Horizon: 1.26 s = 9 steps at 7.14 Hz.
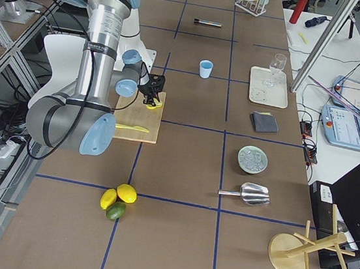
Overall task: Squeeze lemon into cup
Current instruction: 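Grasp a lemon slice with the right gripper and lift it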
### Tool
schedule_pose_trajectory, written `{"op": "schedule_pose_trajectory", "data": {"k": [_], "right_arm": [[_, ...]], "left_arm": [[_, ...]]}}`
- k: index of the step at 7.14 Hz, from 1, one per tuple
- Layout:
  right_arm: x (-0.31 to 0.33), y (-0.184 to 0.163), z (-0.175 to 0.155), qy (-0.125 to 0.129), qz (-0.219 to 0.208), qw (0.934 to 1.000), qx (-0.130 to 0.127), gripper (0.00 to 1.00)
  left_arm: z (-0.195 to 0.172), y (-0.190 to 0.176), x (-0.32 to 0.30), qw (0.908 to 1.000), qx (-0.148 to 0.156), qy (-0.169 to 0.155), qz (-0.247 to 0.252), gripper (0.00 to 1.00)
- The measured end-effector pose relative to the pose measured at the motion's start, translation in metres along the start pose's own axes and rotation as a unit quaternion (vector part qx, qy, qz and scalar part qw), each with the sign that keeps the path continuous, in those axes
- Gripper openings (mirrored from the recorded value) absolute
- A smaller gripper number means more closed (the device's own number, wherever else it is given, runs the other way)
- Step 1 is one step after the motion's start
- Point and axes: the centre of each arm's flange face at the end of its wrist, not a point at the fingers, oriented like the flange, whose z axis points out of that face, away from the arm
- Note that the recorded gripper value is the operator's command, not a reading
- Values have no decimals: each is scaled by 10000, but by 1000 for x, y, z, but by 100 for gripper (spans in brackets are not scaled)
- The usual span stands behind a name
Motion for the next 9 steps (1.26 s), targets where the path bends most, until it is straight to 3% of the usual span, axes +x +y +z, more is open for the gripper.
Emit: {"op": "schedule_pose_trajectory", "data": {"k": [3,4,5,9], "right_arm": [[8,-4,-12,19,-3,10000,12,21],[5,-7,-17,-32,27,10000,29,7],[0,-13,-24,-116,84,9999,62,0],[-69,-38,-47,-798,420,9958,163,0]], "left_arm": [[2,8,-1,10000,-9,82,-17,100],[3,12,-1,9999,-12,107,-25,100],[3,13,-1,9999,-12,117,-27,100],[3,14,-1,9999,4,125,6,100]]}}
